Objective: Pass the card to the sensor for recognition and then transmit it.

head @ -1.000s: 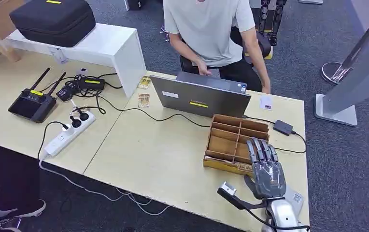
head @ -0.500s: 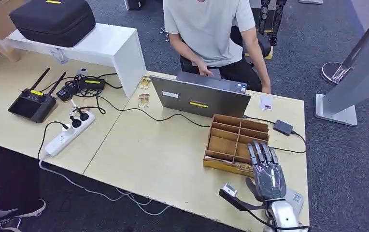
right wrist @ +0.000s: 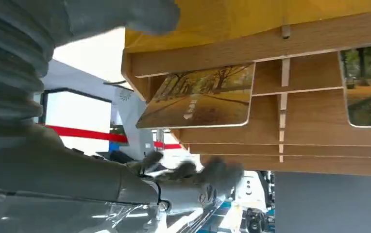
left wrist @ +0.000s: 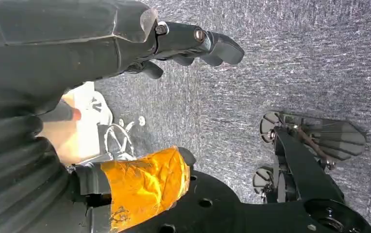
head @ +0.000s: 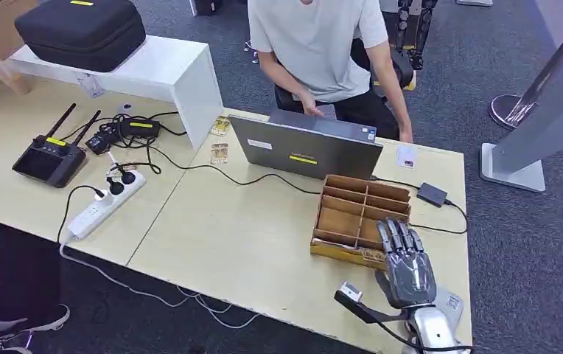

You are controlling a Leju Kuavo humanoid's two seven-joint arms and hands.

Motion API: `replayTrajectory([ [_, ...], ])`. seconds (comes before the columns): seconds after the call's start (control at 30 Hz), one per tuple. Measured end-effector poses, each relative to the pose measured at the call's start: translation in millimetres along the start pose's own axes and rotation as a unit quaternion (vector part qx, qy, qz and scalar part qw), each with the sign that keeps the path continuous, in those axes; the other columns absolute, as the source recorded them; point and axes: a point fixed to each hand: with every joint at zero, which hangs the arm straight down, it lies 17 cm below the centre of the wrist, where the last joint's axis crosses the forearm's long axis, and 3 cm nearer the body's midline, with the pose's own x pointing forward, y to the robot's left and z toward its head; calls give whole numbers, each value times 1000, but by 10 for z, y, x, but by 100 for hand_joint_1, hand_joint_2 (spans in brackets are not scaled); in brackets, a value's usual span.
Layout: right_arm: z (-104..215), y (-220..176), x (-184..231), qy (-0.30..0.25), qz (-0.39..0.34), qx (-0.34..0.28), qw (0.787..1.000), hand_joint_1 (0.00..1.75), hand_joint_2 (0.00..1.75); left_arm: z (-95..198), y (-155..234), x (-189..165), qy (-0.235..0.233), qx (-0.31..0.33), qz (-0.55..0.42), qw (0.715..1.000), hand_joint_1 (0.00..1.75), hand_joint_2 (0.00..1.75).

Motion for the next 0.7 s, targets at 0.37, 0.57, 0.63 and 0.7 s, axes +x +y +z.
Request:
replayTrajectory([
  [0.37, -10, -18, 20, -3, -1, -4, 1000, 175, 175, -1, 4, 4, 0, 1, 3, 1000, 0, 175],
  [0.57, -13, -21, 18, -3, 0, -4, 1000, 175, 175, -1, 4, 3, 0, 1, 6, 1000, 0, 175],
  [0.63, -14, -22, 16, -3, 1, -4, 1000, 175, 175, -1, 5, 1, 0, 1, 7, 1000, 0, 175],
  [0.7, -14, -21, 15, -3, 1, -4, 1000, 175, 175, -1, 6, 1, 0, 1, 8, 1000, 0, 175],
])
